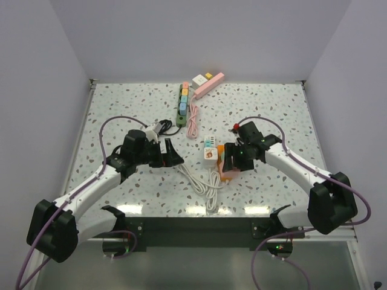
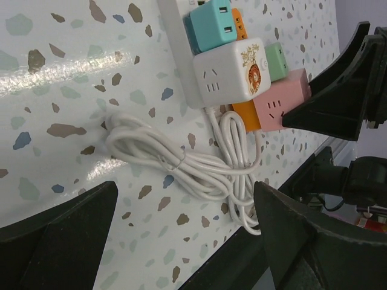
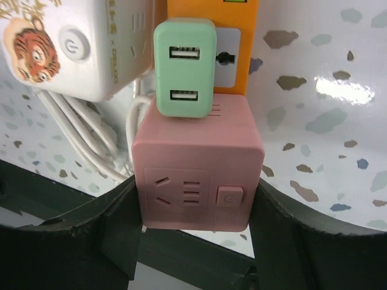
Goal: Pull the plug off the socket
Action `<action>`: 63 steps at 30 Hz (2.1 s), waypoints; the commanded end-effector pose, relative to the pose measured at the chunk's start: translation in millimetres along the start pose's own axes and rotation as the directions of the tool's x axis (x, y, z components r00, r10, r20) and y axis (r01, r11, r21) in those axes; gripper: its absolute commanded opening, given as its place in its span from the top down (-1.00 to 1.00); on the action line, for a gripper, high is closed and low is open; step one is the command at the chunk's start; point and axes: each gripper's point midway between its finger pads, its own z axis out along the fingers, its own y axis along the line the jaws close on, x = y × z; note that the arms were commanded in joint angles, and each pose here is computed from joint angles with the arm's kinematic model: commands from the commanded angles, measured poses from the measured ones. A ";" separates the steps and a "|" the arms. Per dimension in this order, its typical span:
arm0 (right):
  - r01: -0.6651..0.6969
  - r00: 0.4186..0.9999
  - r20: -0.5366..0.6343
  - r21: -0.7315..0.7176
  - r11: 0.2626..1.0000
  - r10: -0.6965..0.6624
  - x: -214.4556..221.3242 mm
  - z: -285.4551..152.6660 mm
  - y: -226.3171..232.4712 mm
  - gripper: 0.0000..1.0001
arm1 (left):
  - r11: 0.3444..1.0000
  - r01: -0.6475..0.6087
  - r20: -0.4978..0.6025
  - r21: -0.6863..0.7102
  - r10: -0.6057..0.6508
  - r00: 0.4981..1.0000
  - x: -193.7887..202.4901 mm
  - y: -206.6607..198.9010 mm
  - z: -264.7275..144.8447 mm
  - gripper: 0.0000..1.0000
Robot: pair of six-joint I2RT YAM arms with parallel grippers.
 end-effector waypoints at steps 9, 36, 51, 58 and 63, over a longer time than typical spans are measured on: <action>-0.047 0.948 0.270 -0.401 0.915 0.167 -51.7 -103.0 89.9 1.00 | 0.998 -0.052 0.030 0.023 0.052 0.998 -22.5 -23.3 13.1 -0.99; -0.151 0.956 0.158 -0.459 0.875 0.248 51.7 -168.7 70.5 1.00 | 0.984 -0.166 -0.225 -0.069 0.146 0.963 52.9 -26.3 127.6 -0.04; -0.181 0.928 0.229 -0.408 0.895 0.292 20.8 -148.0 63.4 1.00 | 0.993 0.115 -0.101 -0.025 -0.117 0.988 21.7 -56.6 228.9 -0.50; -0.170 0.916 0.277 -0.387 0.906 0.290 10.8 -151.0 60.0 1.00 | 0.975 0.194 0.018 -0.105 -0.194 0.981 -42.3 -10.5 273.3 -0.45; -0.176 0.902 0.307 -0.379 0.909 0.302 7.0 -152.8 56.4 1.00 | 0.958 0.255 0.120 -0.132 -0.240 0.963 -117.7 35.1 296.7 -0.45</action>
